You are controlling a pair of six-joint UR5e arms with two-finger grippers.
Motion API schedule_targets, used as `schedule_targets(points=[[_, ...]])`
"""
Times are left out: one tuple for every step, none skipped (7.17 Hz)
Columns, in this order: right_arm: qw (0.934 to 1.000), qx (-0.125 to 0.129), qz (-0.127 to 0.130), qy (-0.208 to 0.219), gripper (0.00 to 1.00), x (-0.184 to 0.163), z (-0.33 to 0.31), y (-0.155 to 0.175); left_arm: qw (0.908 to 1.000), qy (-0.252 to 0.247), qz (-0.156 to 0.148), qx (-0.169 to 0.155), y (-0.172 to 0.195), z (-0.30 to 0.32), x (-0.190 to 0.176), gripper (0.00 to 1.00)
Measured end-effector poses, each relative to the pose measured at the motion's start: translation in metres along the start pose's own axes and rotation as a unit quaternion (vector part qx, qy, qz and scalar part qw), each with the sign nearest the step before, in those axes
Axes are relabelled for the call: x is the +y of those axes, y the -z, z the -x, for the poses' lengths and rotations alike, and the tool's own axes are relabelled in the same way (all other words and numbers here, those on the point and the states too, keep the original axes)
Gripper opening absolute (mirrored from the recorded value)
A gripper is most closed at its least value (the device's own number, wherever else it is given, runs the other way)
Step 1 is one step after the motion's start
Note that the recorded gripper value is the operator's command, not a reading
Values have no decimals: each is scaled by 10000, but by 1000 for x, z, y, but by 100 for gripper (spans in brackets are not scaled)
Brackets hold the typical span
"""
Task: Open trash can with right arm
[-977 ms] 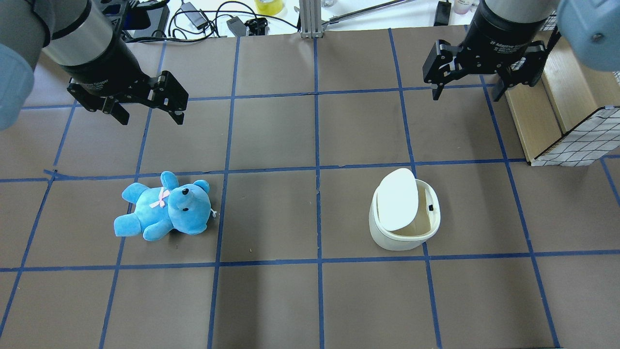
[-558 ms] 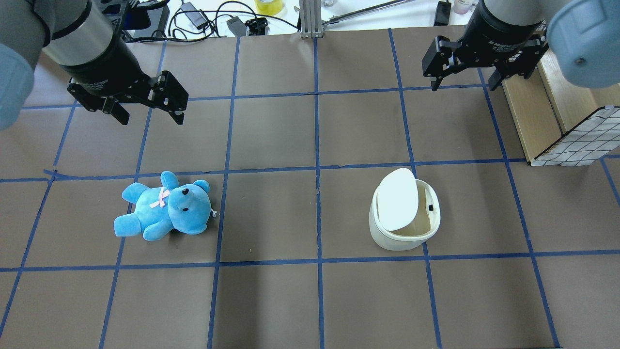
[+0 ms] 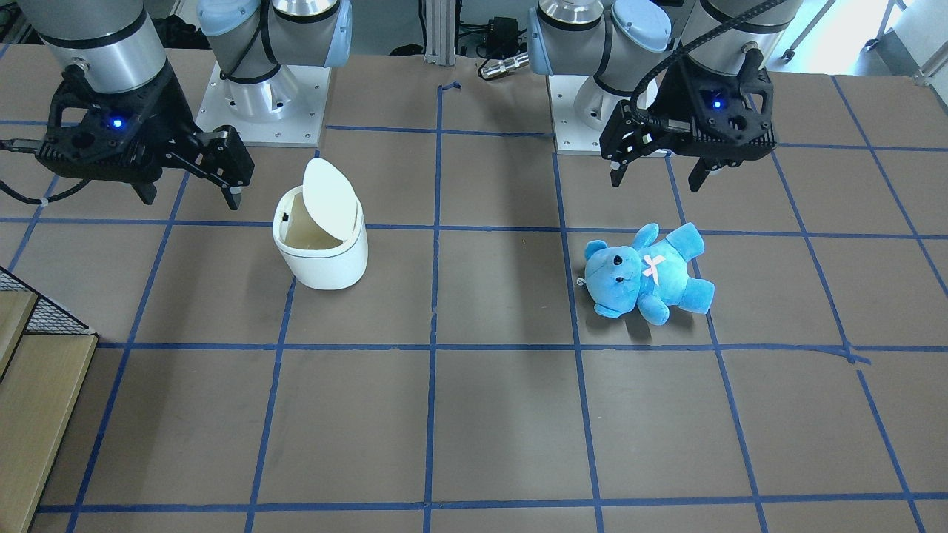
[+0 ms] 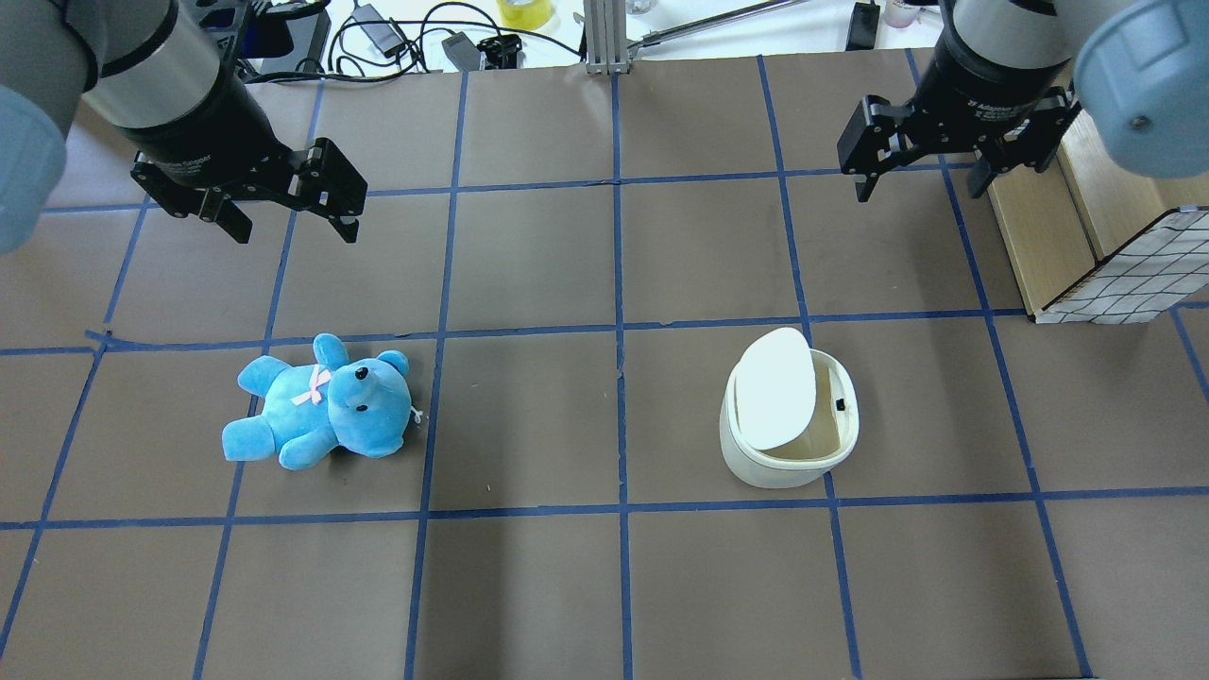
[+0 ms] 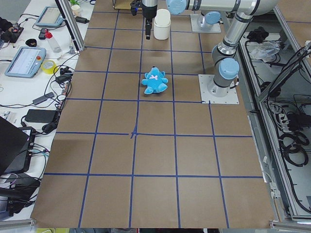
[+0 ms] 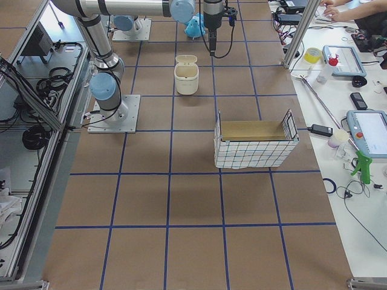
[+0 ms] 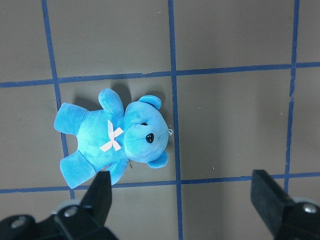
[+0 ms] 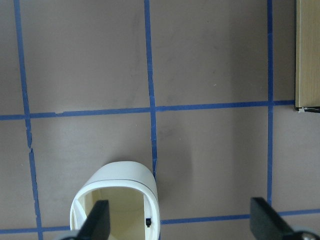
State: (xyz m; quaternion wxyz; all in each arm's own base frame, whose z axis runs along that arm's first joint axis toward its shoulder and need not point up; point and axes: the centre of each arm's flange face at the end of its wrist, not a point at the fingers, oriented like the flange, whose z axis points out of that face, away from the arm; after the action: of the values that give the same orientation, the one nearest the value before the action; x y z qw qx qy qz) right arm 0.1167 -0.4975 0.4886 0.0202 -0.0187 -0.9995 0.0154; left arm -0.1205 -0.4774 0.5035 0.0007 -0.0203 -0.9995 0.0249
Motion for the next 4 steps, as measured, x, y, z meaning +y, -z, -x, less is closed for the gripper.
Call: schedule_targets(points=[[10000,12,93,6,100,2,0,0,10000,0,0,1,0,0,0,100],[10000,16,95,14,100,2,1,2,10000,0,0,2,0,0,0,100],[10000,16,79,17,100,2,1,4,10000,0,0,2,0,0,0,100],[10000,13,69,21,100,2,1,4,10000,0,0,2,0,0,0,100]])
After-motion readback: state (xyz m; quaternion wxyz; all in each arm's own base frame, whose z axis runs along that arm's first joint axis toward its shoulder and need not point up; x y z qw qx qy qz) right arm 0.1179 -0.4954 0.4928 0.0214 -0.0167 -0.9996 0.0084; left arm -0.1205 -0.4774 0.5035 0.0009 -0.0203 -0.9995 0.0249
